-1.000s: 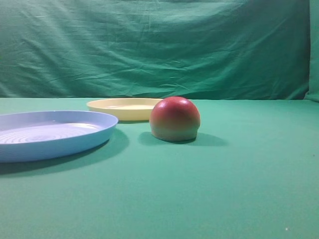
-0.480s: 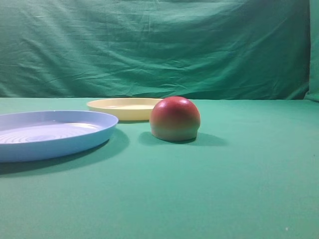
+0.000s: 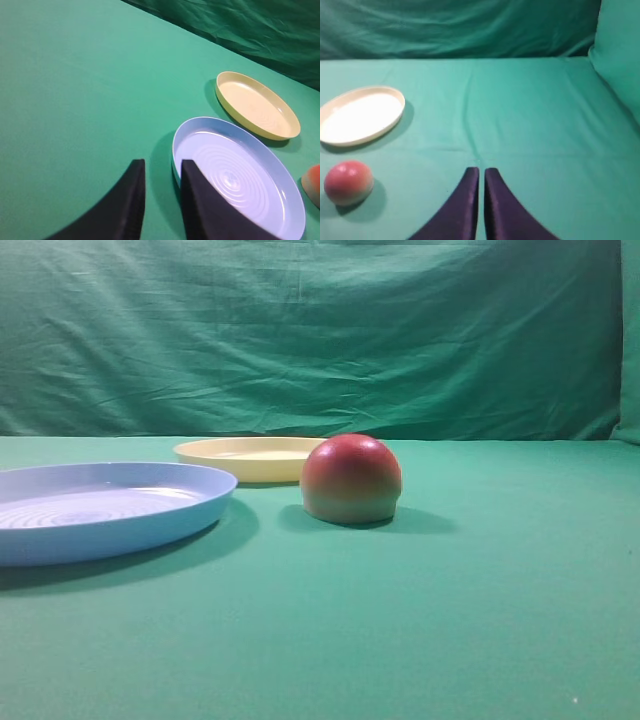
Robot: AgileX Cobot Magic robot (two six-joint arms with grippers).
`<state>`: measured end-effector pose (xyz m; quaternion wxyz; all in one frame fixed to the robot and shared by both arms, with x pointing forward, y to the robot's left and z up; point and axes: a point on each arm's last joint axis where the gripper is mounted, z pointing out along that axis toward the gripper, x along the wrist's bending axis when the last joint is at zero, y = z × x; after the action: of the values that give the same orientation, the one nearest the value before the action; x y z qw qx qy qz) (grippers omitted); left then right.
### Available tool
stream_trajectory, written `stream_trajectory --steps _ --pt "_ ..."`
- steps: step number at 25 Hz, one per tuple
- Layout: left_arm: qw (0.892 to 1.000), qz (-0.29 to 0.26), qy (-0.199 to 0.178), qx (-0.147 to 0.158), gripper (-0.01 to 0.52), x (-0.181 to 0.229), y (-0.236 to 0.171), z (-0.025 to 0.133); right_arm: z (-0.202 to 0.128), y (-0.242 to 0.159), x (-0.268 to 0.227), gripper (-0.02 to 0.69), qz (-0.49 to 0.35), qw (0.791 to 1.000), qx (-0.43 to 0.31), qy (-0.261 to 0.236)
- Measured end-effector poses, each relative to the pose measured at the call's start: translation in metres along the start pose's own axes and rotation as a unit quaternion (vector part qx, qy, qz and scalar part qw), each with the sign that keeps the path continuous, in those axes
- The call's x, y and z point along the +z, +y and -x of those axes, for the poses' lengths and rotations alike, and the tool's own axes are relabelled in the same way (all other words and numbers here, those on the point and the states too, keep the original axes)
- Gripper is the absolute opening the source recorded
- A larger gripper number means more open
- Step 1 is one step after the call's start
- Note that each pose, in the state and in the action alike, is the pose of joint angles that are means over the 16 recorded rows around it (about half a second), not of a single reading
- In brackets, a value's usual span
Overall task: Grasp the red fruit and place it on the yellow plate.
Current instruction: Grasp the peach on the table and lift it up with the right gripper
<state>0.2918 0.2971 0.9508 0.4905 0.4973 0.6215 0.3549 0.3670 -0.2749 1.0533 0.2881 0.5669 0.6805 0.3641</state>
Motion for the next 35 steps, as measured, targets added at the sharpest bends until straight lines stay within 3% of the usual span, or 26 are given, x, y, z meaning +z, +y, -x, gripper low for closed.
stream_trajectory --steps 9,13,16,28,31,35 --pt "1.000 0.000 0.000 0.000 0.157 0.000 0.000 0.000 -0.030 0.036 0.051 0.000 -0.106 0.984 -0.118 0.077" --pt "1.000 0.000 0.000 0.000 0.157 0.000 0.000 0.000 -0.055 0.047 0.082 0.033 -0.138 0.971 -0.162 0.113" --pt "1.000 0.000 0.000 0.000 0.157 0.000 0.000 0.000 -0.074 0.052 0.106 0.111 -0.157 0.960 -0.190 0.133" --pt "1.000 0.000 0.000 0.000 0.157 0.000 0.000 0.000 -0.132 0.053 0.190 0.572 -0.209 0.925 -0.264 0.174" --pt "1.000 0.000 0.000 0.000 0.157 0.000 0.000 0.000 -0.141 0.049 0.205 0.633 -0.222 0.919 -0.271 0.179" --pt "1.000 0.000 0.000 0.000 0.157 0.000 0.000 0.000 -0.148 0.044 0.222 0.646 -0.239 0.914 -0.273 0.183"
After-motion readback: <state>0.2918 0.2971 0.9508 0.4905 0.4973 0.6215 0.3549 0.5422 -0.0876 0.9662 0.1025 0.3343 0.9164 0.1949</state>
